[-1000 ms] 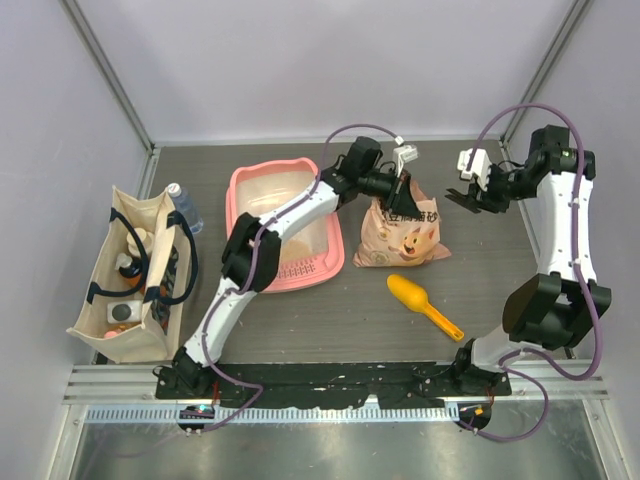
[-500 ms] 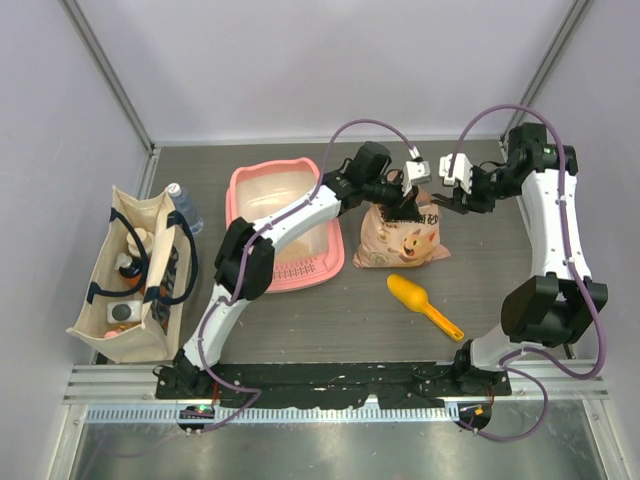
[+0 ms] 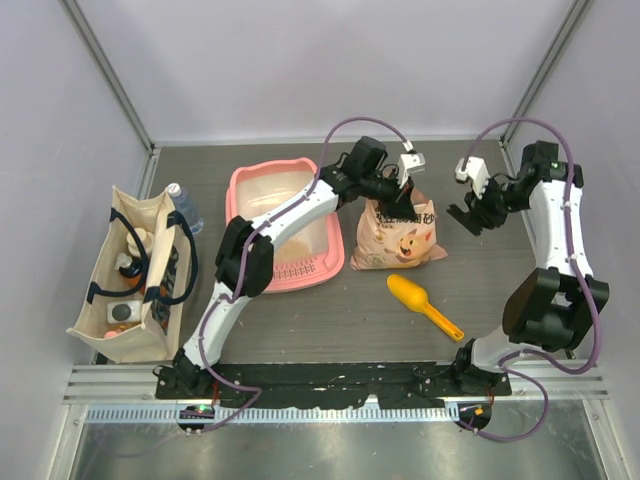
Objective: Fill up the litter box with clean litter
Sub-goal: Clamp the cat litter bag at the center of the board.
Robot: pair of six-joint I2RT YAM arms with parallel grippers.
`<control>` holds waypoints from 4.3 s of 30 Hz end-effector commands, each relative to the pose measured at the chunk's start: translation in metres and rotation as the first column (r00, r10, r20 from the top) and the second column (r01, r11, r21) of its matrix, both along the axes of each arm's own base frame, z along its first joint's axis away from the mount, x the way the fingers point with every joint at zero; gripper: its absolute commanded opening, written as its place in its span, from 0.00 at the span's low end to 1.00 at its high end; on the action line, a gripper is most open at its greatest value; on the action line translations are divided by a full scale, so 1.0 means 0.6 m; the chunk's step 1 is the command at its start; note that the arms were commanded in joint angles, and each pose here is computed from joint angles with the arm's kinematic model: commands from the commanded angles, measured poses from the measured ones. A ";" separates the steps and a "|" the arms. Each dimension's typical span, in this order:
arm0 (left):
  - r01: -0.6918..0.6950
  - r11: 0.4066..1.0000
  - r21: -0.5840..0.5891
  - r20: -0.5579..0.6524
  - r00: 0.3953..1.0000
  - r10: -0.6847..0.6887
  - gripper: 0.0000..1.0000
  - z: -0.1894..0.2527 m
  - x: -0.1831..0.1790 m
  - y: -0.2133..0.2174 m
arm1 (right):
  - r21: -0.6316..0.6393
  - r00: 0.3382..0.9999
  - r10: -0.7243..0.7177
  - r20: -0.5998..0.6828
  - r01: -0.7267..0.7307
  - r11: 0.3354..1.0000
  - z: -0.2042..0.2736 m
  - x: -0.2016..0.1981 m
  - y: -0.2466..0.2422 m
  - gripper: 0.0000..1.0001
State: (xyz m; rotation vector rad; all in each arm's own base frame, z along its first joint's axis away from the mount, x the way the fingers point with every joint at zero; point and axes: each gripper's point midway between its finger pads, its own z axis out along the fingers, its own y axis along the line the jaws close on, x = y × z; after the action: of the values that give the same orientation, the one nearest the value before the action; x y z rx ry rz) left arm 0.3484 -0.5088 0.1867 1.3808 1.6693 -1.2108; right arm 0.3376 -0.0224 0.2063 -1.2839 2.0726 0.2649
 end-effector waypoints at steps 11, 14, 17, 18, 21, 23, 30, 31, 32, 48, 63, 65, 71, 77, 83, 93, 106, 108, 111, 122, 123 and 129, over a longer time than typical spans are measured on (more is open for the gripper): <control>0.068 0.992 -0.104 -0.091 0.993 -0.078 0.00 0.102 -0.041 0.007 | 0.211 0.997 -0.049 -0.062 0.061 0.975 0.027 0.037 0.027 0.01; 0.034 0.998 -0.060 -0.241 0.969 -0.048 0.00 0.082 -0.037 0.005 | 0.262 1.000 0.003 -0.006 -0.002 0.965 0.057 0.040 0.045 0.01; 0.037 0.998 -0.051 -0.433 0.900 -0.056 0.00 0.069 -0.034 0.000 | 0.251 0.988 0.152 0.023 -0.153 0.956 0.076 0.003 0.073 0.01; 0.015 0.998 -0.053 -0.516 0.855 -0.041 0.00 0.088 -0.036 -0.003 | 0.232 0.984 0.178 0.023 -0.179 0.956 0.077 -0.008 0.078 0.01; -0.005 0.998 -0.059 -0.579 0.815 -0.030 0.00 0.087 -0.036 -0.007 | 0.161 0.991 0.120 0.065 -0.129 0.978 0.058 0.018 0.065 0.01; -0.035 0.997 -0.075 -0.552 0.834 -0.012 0.02 0.092 -0.031 -0.008 | 0.180 0.999 0.018 0.026 -0.022 0.983 0.037 0.017 0.059 0.01; -0.123 0.981 -0.151 -0.328 0.942 0.067 0.61 0.109 0.001 -0.016 | 0.184 0.992 -0.097 -0.086 0.111 0.977 -0.028 0.017 0.034 0.01; -0.126 0.977 -0.169 -0.244 0.966 0.083 0.72 0.120 0.008 -0.014 | 0.180 0.990 -0.101 -0.093 0.117 0.977 -0.033 0.016 0.032 0.01; -0.120 0.974 -0.191 -0.190 0.978 0.084 0.74 0.131 0.009 -0.015 | 0.179 0.989 -0.108 -0.104 0.125 0.976 -0.041 0.013 0.030 0.01; 0.103 0.954 -0.282 0.756 0.636 0.155 0.71 0.174 -0.058 0.065 | 0.183 0.993 0.103 -0.061 -0.091 0.979 -0.101 0.066 0.038 0.01; 0.204 0.959 -0.198 0.866 0.494 0.073 0.67 0.105 -0.051 -0.021 | 0.176 0.927 0.374 -0.040 -0.362 0.916 -0.074 -0.006 0.092 0.01; 0.199 0.963 -0.179 0.878 0.475 0.065 0.67 0.095 -0.051 -0.027 | 0.171 0.922 0.385 -0.038 -0.374 0.912 -0.071 -0.017 0.093 0.02; 0.177 0.971 -0.163 0.886 0.459 0.065 0.66 0.089 -0.045 -0.030 | 0.179 0.912 0.406 -0.062 -0.390 0.903 -0.060 -0.046 0.095 0.01; 0.183 0.978 -0.103 0.873 0.488 0.001 0.65 0.066 -0.043 -0.034 | 0.143 0.903 0.425 -0.055 -0.415 0.899 -0.056 -0.061 0.082 0.02; 0.165 0.986 -0.034 0.850 0.524 -0.059 0.60 0.048 -0.030 -0.042 | 0.132 0.899 0.435 -0.044 -0.426 0.895 -0.054 -0.067 0.083 0.02; 0.134 0.959 -0.250 0.904 0.386 0.182 0.86 0.128 -0.028 -0.020 | 0.157 0.902 0.425 -0.072 -0.410 0.898 -0.064 -0.072 0.085 0.01; 0.097 0.947 -0.305 0.903 0.345 0.255 0.74 0.151 -0.037 0.004 | 0.161 0.909 0.416 -0.017 -0.408 0.899 -0.037 -0.051 0.091 0.02; 0.090 0.953 -0.290 0.908 0.340 0.245 0.66 0.149 -0.034 0.005 | 0.144 0.907 0.421 -0.001 -0.416 0.898 -0.029 -0.044 0.091 0.01; 0.124 0.967 -0.221 0.917 0.364 0.163 0.53 0.126 -0.046 0.001 | 0.108 0.900 0.435 0.006 -0.433 0.895 -0.023 -0.044 0.089 0.02; 0.097 0.982 -0.163 0.918 0.380 0.115 0.53 0.087 -0.030 -0.019 | 0.070 0.890 0.454 -0.027 -0.452 0.889 -0.035 -0.072 0.088 0.01; 0.087 0.983 -0.161 0.917 0.382 0.116 0.52 0.085 -0.026 -0.020 | 0.069 0.890 0.455 -0.031 -0.452 0.889 -0.036 -0.072 0.088 0.02; 0.063 0.991 -0.114 0.908 0.412 0.078 0.53 0.055 -0.012 -0.030 | 0.075 0.882 0.468 -0.047 -0.465 0.882 -0.045 -0.083 0.094 0.01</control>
State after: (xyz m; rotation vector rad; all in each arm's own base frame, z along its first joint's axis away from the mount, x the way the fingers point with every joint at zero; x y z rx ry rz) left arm 0.3359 -0.5209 0.2236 1.4951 0.7334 -0.3405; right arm 0.3321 0.0196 0.1688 -1.7386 1.7182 0.4367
